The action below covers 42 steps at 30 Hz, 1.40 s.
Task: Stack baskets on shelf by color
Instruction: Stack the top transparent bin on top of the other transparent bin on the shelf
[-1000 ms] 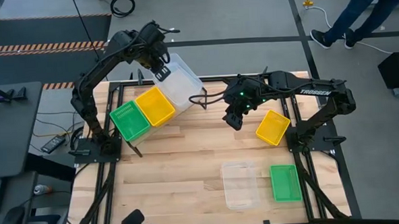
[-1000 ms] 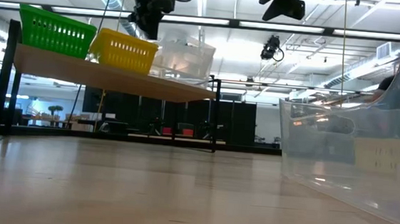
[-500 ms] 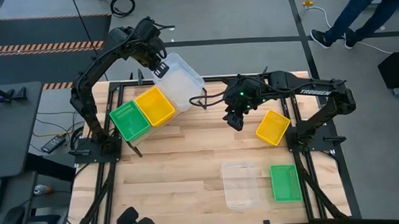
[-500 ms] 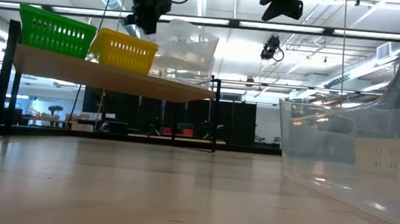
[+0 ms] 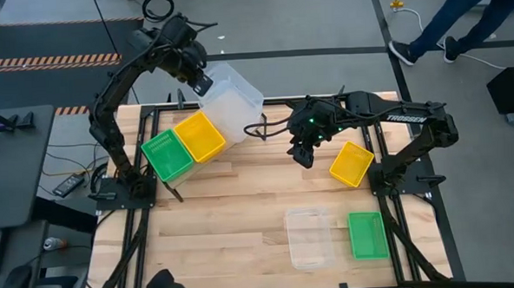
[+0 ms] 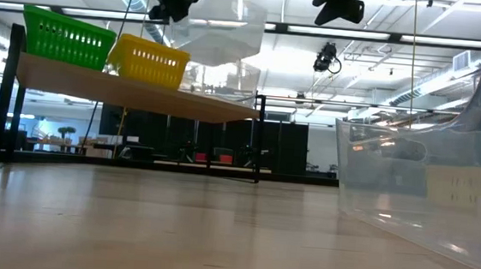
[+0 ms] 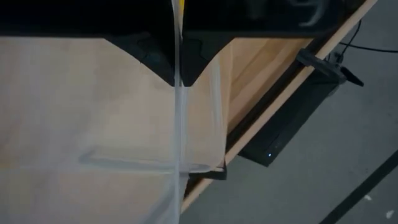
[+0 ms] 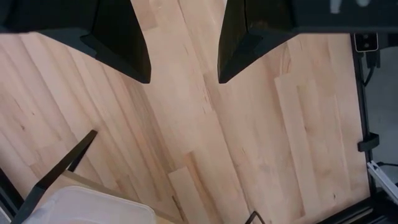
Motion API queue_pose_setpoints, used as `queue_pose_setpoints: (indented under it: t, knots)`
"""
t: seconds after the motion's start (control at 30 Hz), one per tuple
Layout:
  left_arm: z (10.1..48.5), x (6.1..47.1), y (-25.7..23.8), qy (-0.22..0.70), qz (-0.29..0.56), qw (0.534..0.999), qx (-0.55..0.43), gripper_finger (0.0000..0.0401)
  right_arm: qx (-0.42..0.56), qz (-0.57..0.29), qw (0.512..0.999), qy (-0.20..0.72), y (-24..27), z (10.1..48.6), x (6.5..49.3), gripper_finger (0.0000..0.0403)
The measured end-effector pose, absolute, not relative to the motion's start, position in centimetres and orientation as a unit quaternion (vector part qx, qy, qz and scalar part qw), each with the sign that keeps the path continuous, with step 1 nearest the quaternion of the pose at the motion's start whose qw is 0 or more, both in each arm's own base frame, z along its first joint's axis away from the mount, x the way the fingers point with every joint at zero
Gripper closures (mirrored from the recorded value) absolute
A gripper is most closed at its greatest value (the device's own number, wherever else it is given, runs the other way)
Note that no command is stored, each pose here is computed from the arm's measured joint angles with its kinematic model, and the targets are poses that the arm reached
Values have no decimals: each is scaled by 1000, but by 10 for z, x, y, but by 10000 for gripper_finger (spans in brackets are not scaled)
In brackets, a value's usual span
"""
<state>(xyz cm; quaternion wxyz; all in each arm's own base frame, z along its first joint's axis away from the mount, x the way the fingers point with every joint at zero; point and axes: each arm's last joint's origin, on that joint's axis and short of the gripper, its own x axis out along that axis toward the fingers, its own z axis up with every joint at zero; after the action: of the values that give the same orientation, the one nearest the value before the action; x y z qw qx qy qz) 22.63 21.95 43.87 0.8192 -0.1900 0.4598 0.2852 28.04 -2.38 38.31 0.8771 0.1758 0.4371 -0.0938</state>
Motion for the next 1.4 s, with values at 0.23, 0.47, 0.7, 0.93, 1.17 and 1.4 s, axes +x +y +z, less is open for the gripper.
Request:
queue_pose_setpoints:
  t: [0.23,0.47,0.7,0.93,1.17,1.4]
  knots:
    - [434,227,221,473,285,814,-179,395,179,-95,877,437,-24,383,280,210]
    - [413,233,227,497,291,796,-183,392,183,-97,876,436,-24,383,280,210]
    - [407,238,232,490,298,800,-176,364,184,-97,875,436,-24,383,280,210]
    - [409,238,235,484,317,801,-154,380,184,-96,875,436,-24,383,280,210]
    - [409,240,236,479,317,806,-146,381,180,-96,876,437,-24,383,280,210]
    - [429,239,228,428,267,841,-196,351,180,-95,874,441,-24,383,280,210]
